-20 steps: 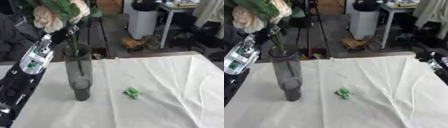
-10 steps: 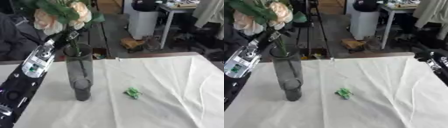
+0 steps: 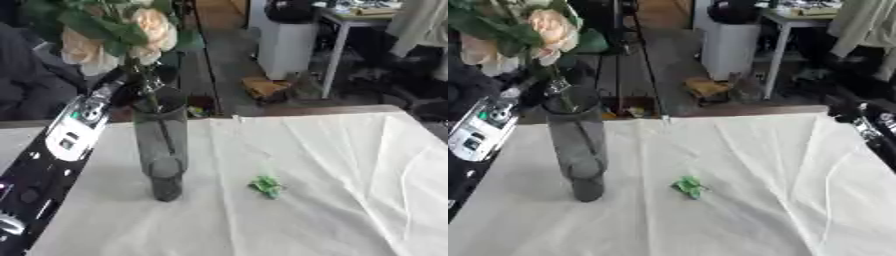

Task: Arrange flowers into the vase.

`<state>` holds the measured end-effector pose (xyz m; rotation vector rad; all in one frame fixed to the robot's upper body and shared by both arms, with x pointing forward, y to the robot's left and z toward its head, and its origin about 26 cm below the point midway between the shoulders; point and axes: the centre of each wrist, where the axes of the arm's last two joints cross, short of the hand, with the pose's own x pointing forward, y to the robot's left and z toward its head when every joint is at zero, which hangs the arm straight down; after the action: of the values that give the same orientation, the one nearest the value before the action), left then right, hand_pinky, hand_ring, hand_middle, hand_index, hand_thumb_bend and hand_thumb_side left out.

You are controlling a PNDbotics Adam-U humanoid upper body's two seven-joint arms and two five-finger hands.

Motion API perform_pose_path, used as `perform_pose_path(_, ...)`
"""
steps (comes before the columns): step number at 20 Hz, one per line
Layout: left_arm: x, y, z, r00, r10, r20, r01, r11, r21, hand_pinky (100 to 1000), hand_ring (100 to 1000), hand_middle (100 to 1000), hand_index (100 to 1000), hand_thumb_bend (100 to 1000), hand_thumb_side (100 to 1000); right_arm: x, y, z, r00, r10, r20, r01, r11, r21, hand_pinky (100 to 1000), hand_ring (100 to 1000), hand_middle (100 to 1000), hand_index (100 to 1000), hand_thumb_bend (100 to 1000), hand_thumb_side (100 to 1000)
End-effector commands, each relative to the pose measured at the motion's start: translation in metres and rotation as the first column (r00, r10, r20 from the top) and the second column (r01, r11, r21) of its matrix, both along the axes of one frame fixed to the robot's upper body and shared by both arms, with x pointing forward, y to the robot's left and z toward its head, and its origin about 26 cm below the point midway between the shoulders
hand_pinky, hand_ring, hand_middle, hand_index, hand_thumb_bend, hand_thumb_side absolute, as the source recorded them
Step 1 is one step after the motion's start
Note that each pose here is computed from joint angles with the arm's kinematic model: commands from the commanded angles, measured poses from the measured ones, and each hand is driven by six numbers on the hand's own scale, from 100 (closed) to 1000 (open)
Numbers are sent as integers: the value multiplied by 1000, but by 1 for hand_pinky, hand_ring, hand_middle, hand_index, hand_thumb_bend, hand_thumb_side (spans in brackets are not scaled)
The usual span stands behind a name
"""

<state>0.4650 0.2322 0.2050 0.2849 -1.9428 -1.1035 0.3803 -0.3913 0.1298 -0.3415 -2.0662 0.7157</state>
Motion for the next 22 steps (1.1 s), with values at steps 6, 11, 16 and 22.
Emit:
perform_pose_path(6,-1,15,27,995,83,54,-79,994,-69,606,434,269,491,472,804,1,-5,15,999,-4,42,4,1000,-16,799,805,660,760,100,864)
perform_pose_path(11,-4,19,41,992,110,68,-103,991,-88,580,381,214,457,417,765,1,-5,15,999,-5,41,6,1000,-17,799,805,661,760,100,864)
perform_pose_path(16,-6,19,49,993,91,75,-88,995,-52,584,384,217,462,418,763,1,-5,15,999,-4,41,5,1000,-17,799,805,661,760,100,863)
perform_pose_path(22,-8,20,58,992,72,99,-72,997,-7,589,381,215,462,421,747,1,-5,15,999,-6,41,6,1000,-16,799,804,661,759,100,863)
